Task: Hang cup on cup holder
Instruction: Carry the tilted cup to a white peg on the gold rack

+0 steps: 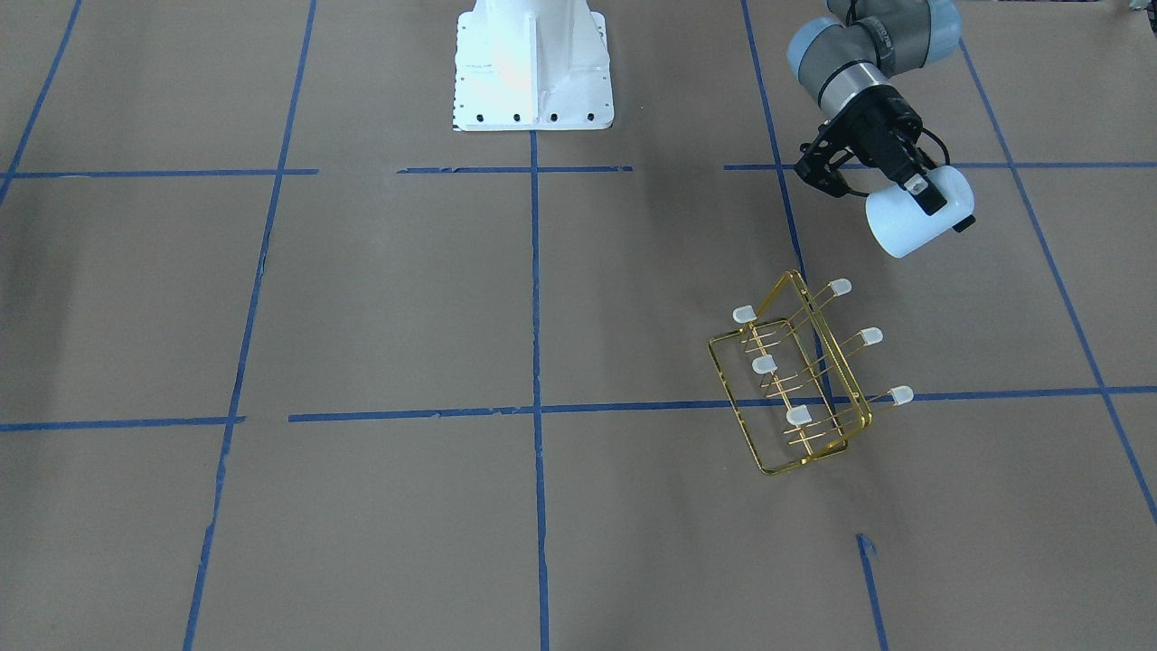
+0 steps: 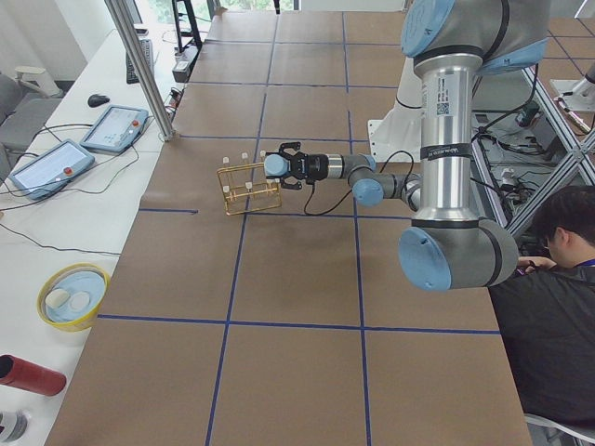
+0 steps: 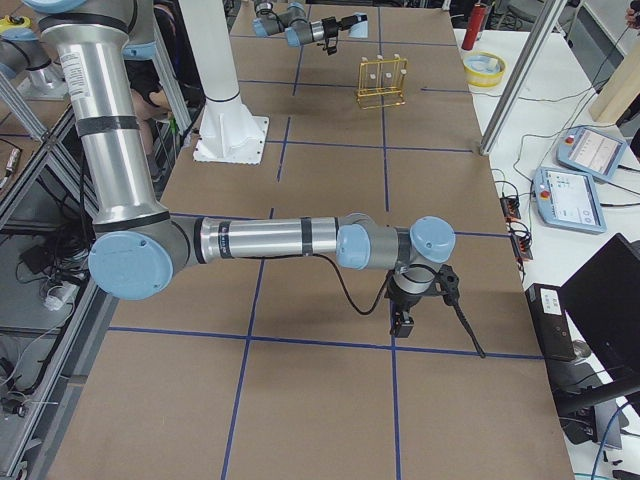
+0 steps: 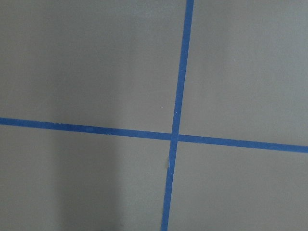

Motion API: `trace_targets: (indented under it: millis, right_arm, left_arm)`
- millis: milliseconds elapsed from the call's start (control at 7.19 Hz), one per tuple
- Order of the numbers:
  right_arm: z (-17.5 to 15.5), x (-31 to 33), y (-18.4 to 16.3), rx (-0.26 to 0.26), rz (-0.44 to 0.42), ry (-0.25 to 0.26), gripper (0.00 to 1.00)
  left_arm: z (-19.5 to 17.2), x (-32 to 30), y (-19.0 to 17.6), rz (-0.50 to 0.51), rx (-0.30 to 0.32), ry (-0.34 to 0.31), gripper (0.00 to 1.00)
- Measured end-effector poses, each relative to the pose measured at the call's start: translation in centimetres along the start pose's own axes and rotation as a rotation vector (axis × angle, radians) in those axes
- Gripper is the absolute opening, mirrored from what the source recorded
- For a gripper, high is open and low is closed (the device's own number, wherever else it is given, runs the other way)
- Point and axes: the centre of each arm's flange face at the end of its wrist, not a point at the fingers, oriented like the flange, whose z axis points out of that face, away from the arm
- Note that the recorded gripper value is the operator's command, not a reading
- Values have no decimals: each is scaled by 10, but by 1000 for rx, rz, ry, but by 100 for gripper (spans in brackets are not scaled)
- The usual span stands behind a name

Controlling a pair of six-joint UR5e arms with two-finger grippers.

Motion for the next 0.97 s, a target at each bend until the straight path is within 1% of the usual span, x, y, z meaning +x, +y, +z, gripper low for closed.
trace_targets:
  millis: [557, 974]
  right_arm:
    - [0, 0, 0, 0, 0, 0, 100]
    - [0, 0, 0, 0, 0, 0, 100]
  left_arm:
    - [0, 9, -45, 16, -20, -22, 0]
    - [-2, 15, -63, 24, -23, -32, 0]
